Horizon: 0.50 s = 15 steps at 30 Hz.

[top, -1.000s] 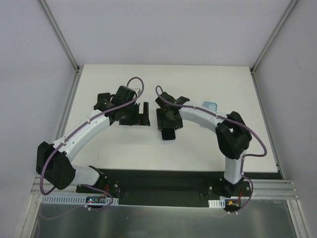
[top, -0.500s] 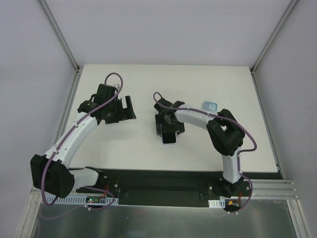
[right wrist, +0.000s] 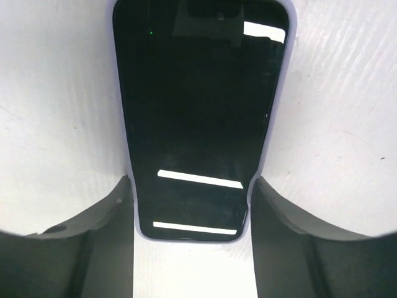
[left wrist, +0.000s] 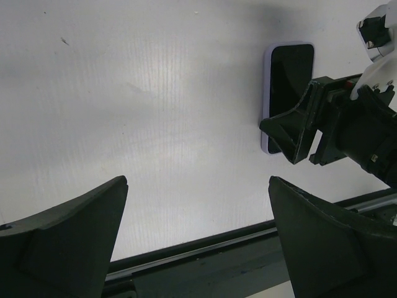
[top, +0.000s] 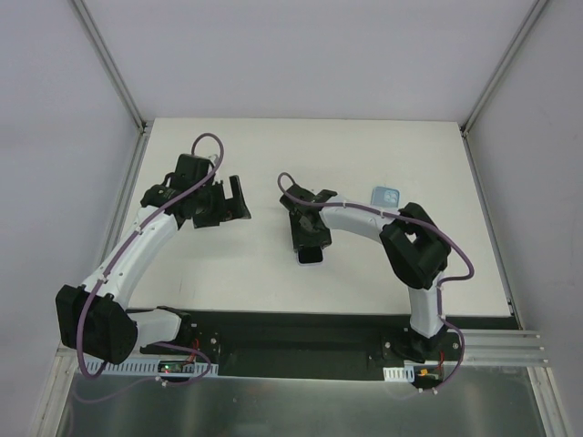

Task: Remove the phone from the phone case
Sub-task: Pick up the phone at the center of the board.

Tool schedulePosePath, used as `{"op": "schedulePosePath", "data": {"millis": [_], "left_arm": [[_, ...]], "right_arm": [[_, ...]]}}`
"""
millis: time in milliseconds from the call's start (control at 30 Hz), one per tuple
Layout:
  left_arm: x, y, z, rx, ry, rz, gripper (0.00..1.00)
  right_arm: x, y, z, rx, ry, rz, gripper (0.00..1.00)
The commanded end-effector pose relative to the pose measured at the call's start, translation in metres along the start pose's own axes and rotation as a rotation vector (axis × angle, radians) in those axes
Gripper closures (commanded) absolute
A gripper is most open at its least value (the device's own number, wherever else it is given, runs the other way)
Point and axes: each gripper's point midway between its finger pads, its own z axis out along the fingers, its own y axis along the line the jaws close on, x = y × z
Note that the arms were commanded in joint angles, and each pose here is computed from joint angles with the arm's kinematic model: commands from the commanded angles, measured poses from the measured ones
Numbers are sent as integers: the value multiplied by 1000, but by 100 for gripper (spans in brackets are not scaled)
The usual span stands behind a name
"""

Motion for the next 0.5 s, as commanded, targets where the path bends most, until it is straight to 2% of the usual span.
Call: {"op": "schedulePosePath", "data": {"millis": [0,33,133,200,267,467], "left_arm": [[2,-2,-6,45,13,-18,4],[2,-3,-7,52,8,-17,4],[3,-7,-4,98,14,-38,4],[11,-21,-3,198,60,-58,7],[11,-37,-1,299,82,-83,7],[9,-61,7,458,108,-144,5]], "right_arm": [[2,4,-4,-16,-13,-7,63],[-1,5,-10,-28,-28,-4,78],[-9,8,-28,-66,-66,0,94],[-8,15,-39,-127,-74,1,96],[-21,28,-59,-224,-141,14,96],[-24,49,-96,-419,-202,29,97]]}}
